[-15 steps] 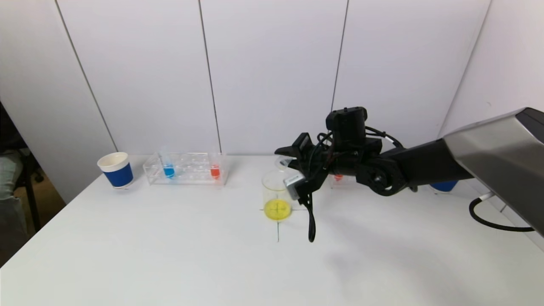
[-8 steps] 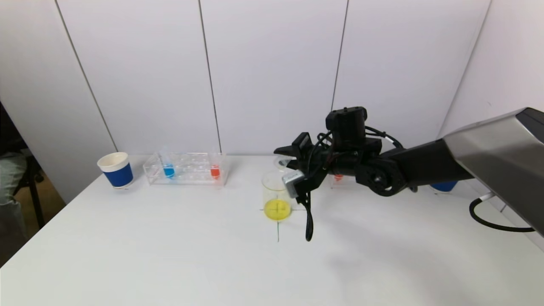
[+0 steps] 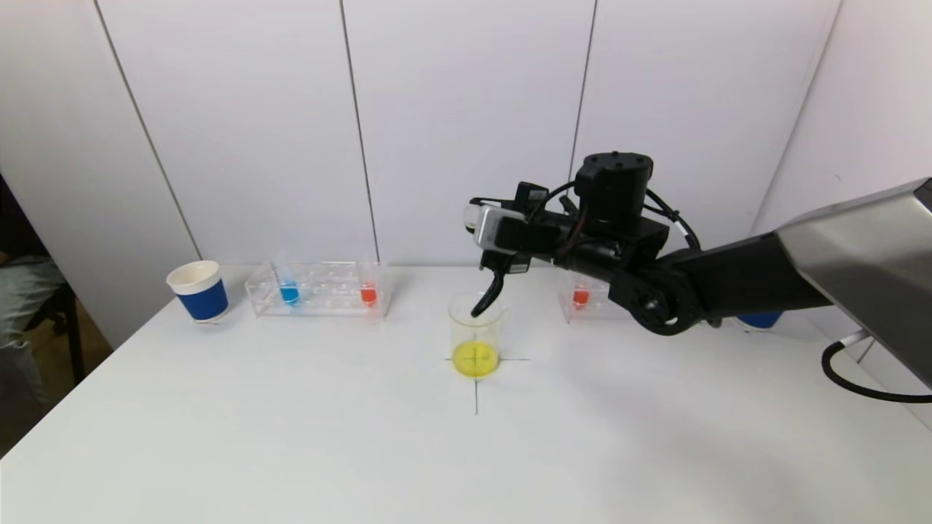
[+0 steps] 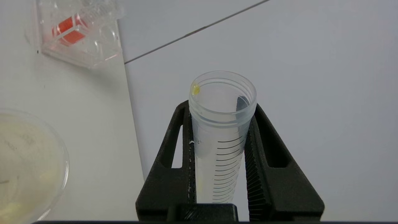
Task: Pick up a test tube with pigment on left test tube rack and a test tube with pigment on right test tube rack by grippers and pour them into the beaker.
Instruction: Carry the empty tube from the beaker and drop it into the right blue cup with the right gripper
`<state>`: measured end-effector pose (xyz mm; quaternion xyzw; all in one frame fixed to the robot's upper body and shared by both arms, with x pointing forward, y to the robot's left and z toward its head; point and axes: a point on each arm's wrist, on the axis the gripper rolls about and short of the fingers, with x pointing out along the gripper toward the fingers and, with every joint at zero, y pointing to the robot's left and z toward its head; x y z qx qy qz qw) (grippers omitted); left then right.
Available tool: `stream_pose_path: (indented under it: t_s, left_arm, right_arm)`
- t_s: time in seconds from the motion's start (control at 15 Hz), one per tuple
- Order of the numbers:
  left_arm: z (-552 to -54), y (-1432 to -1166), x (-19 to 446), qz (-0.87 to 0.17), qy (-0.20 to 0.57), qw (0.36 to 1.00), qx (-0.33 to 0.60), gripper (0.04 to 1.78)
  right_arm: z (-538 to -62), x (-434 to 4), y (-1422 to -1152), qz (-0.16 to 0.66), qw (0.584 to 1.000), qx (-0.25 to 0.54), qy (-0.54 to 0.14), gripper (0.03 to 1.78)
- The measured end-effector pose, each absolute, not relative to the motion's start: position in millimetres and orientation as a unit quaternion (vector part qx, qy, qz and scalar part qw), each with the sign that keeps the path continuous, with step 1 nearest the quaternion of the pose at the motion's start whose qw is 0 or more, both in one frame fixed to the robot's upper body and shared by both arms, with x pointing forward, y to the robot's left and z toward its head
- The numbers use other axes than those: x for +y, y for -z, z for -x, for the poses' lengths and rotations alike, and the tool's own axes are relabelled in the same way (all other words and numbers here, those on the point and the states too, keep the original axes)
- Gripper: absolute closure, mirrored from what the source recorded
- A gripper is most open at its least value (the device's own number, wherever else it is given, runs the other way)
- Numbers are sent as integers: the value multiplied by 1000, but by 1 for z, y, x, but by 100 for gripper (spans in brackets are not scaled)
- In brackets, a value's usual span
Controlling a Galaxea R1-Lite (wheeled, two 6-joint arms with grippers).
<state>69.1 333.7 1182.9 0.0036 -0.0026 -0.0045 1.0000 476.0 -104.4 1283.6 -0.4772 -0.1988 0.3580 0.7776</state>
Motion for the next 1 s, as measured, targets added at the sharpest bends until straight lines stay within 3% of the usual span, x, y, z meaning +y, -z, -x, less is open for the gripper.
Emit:
stream_pose_path:
  t_s: [0.47,1.0]
  left_arm:
    - [-69,-1183,334,-4,5,1000,-3,5]
    - [-69,-1183,334,-3,5,1000,-3,5]
  right_arm:
    - [-472,-110,-1306,289,902,-128,-295,131]
    - [-465,-129,-1342,148,970,-91,-172,131]
